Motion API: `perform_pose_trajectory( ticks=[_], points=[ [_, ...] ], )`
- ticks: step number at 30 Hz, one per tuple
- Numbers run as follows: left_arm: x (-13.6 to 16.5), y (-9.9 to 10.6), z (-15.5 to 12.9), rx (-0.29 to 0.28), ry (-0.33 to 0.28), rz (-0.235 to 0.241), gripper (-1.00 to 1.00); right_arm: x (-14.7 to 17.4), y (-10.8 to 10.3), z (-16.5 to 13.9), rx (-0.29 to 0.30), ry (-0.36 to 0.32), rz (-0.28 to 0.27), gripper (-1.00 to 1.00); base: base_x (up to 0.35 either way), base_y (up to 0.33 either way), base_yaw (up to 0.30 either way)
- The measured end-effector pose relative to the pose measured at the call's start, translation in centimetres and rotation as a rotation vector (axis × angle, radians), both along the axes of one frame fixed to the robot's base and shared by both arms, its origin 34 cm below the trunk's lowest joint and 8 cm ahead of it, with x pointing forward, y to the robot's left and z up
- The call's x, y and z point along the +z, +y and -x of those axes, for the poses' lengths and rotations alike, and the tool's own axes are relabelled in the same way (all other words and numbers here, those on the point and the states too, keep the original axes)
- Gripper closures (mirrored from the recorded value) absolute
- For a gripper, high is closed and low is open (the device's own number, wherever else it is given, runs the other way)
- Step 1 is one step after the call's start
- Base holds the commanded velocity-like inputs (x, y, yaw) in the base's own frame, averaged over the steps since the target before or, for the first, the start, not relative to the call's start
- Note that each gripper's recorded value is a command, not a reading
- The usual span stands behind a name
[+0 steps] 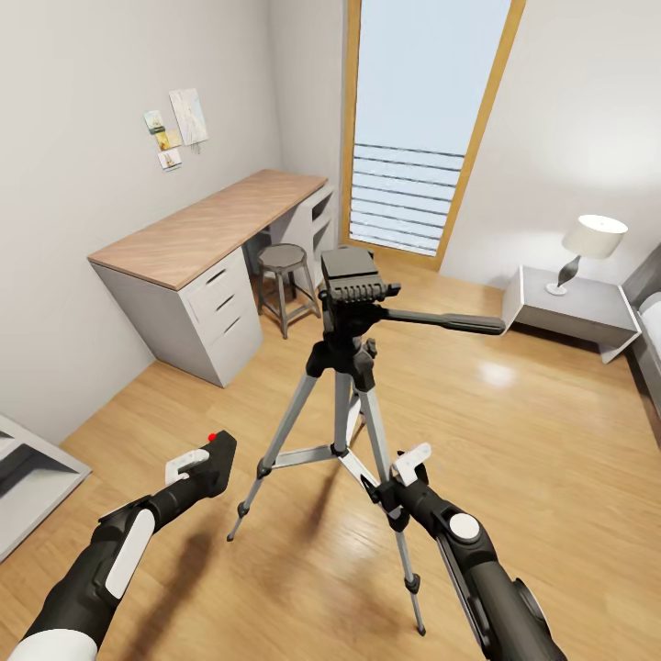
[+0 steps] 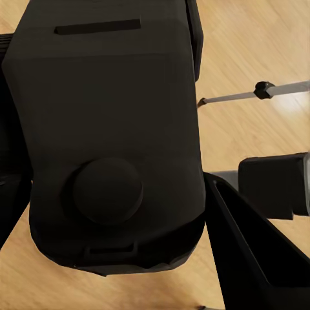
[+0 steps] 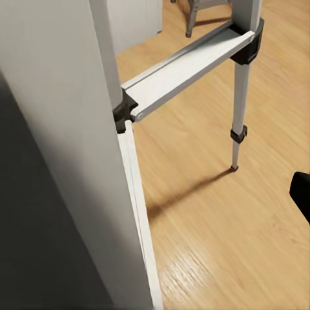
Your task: Attach the digital camera to the camera tripod in the bedroom.
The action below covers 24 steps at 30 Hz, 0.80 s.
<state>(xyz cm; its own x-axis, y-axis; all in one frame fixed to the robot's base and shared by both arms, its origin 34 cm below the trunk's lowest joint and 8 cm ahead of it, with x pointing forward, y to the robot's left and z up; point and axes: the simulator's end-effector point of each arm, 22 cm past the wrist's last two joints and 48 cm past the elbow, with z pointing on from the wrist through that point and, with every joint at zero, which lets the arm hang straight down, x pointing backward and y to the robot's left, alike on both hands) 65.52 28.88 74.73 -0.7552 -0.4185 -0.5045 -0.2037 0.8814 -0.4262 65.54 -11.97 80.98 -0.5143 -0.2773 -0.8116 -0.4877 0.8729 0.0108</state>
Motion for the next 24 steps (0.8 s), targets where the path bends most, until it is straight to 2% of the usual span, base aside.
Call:
perform_pose_trajectory(
  ticks=[1, 2, 24],
  points=[
    [-0.01, 0.0, 0.01, 0.0, 0.0, 0.0, 1.0, -0.02, 0.0, 0.01, 0.0, 0.001, 0.0, -1.0, 0.0, 0.0, 0.0],
    [-0.01, 0.0, 0.01, 0.0, 0.0, 0.0, 1.0, -0.03, -0.01, 0.01, 0.0, 0.001, 0.0, 1.0, 0.0, 0.0, 0.0],
    [-0.08, 0.0, 0.06, 0.0, 0.002, 0.0, 1.0, 0.26, -0.14, -0.26, -0.006, -0.009, 0.004, 1.0, 0.0, 0.0, 0.0]
  ],
)
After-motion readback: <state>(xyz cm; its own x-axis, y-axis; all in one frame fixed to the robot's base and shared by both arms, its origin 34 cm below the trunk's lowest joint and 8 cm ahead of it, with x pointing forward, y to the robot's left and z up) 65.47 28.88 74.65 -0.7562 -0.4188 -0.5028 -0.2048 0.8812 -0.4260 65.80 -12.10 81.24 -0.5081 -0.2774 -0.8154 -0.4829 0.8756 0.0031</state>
